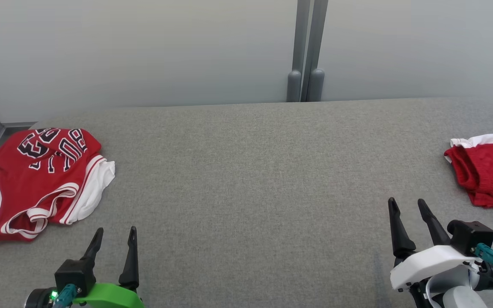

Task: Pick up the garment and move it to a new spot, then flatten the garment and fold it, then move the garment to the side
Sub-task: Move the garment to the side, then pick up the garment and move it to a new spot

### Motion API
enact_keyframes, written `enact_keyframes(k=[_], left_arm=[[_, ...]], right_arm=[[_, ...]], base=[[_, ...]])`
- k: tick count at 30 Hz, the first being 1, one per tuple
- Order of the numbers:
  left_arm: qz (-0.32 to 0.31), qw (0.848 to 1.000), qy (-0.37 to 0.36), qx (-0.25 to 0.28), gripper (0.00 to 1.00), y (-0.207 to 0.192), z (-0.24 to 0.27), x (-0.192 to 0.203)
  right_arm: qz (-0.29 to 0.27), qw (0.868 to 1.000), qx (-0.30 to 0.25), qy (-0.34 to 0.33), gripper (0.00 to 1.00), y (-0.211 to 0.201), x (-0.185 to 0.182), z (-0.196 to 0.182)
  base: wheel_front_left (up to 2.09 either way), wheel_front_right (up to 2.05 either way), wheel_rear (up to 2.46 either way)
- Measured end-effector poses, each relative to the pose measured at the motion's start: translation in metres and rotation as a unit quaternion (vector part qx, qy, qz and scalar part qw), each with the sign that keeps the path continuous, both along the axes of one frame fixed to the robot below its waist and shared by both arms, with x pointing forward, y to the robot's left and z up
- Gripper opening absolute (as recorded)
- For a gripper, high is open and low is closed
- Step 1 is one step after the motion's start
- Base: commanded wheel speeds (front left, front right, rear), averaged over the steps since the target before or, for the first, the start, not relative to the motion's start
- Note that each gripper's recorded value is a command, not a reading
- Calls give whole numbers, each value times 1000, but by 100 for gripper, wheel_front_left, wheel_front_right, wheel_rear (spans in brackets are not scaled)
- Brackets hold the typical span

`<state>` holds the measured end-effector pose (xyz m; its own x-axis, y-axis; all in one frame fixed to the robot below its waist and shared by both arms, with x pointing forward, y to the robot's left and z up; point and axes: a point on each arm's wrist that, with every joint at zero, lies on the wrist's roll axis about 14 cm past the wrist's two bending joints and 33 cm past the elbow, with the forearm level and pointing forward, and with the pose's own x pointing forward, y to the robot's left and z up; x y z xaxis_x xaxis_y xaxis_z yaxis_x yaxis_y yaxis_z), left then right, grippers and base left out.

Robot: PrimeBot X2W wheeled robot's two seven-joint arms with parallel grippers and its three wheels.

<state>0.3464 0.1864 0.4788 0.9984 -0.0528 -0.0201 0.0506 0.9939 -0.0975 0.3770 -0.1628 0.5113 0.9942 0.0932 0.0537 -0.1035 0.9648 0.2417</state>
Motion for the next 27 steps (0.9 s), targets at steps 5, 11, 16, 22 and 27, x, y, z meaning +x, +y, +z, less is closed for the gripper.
enact_keyframes(k=[5,11,16,22,27], left_arm=[[3,1000,1,-2,100,2,-1,0],[5,1000,-4,0,100,2,1,0],[7,1000,-8,6,100,5,4,0],[23,1000,-15,10,100,15,7,-6],[52,998,-20,8,100,34,11,-16]], right_arm=[[2,1000,4,5,100,2,-1,-4],[4,1000,4,5,100,3,0,-4],[5,1000,2,4,100,4,3,-4],[27,1000,-2,6,100,19,7,-4],[62,998,-1,8,100,43,10,-5]], base=[[0,0,0],[0,0,0],[0,0,0],[0,0,0],[0,0,0]])
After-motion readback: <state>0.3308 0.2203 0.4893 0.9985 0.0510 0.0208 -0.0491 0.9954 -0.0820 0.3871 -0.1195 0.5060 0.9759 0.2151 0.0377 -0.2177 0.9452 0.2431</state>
